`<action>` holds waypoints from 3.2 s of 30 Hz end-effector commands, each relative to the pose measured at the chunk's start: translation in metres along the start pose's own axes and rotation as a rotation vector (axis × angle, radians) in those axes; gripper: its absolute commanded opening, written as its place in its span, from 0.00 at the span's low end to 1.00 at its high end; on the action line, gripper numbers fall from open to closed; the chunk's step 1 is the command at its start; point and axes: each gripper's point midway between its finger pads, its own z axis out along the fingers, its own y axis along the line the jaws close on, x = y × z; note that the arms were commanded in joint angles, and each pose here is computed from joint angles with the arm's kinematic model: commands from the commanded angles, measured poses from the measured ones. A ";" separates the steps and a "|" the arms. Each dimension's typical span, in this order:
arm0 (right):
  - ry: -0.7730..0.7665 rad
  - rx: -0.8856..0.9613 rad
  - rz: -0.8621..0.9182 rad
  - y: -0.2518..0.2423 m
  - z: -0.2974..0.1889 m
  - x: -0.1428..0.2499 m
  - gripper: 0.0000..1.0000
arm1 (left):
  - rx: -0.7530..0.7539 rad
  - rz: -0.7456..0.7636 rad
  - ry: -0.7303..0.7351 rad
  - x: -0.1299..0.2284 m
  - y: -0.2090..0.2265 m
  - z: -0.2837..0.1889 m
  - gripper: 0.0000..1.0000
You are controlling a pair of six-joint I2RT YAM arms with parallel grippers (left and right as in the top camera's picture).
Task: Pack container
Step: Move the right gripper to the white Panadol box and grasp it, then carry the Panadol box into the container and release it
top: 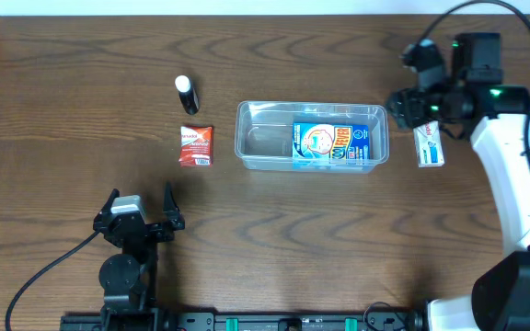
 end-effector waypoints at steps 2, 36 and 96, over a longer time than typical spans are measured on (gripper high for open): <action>0.125 0.146 0.086 -0.052 0.007 0.034 0.87 | -0.017 0.014 0.053 0.019 0.004 0.002 0.98; 0.369 0.039 0.164 -0.092 0.151 0.118 0.99 | -0.017 0.014 0.053 0.019 0.004 0.002 0.98; 0.013 -0.226 -0.928 0.186 0.060 0.002 0.42 | -0.017 0.014 0.053 0.019 0.004 0.002 0.98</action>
